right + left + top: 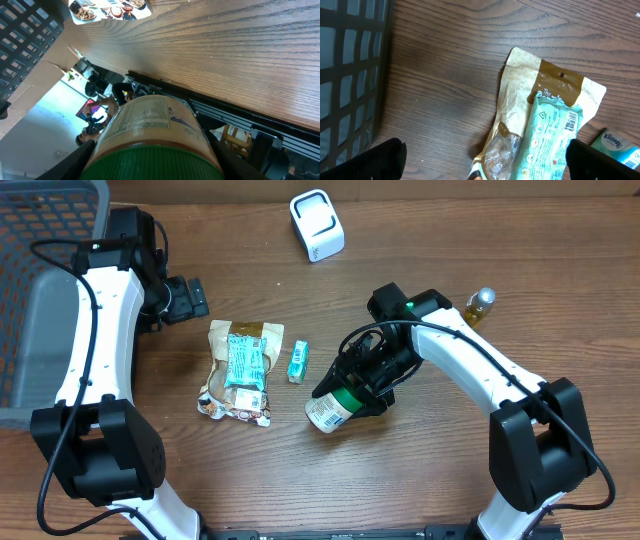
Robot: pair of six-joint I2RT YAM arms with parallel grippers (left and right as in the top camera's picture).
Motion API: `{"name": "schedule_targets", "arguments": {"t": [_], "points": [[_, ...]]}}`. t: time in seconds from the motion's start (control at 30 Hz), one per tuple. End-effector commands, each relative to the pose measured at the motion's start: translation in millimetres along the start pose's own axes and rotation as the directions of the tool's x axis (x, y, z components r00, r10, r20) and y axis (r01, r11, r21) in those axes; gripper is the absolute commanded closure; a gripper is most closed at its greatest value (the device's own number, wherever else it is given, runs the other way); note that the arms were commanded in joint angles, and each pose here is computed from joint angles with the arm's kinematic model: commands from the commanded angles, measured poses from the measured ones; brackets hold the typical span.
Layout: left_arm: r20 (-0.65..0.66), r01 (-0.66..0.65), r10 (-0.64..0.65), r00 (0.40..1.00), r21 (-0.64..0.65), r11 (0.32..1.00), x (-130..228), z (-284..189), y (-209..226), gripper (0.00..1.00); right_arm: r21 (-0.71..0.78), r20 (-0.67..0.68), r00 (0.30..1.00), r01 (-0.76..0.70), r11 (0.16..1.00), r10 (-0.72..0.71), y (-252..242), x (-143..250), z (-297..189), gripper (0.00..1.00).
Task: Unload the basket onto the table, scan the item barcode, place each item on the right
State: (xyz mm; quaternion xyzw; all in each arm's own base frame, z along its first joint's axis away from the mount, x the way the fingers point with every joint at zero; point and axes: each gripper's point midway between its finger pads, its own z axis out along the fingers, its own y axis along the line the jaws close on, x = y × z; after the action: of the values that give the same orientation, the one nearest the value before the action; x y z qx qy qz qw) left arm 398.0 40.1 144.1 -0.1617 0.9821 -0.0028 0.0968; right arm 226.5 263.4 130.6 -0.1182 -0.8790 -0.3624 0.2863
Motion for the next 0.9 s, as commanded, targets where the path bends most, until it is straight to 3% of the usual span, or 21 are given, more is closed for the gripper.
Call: {"name": "schedule_targets", "arguments": {"t": [0.0,0.23,0.87], "points": [[0.0,-0.022,0.022,1.0,0.009,1.0,1.7,-1.2,-3.5,0.01,-0.032,0.001,1.0,0.022,0.999,-0.022,11.9,1.8,-5.4,0.75],[0.0,-0.022,0.022,1.0,0.009,1.0,1.7,-1.2,-3.5,0.0,-0.028,0.006,1.0,0.024,0.999,-0.024,11.4,0.8,-5.4,0.75],[0.0,-0.022,0.022,1.0,0.009,1.0,1.7,-1.2,-3.5,0.0,0.16,0.211,0.972,0.067,0.985,-0.101,-13.5,-41.7,-11.7,0.75]]}}
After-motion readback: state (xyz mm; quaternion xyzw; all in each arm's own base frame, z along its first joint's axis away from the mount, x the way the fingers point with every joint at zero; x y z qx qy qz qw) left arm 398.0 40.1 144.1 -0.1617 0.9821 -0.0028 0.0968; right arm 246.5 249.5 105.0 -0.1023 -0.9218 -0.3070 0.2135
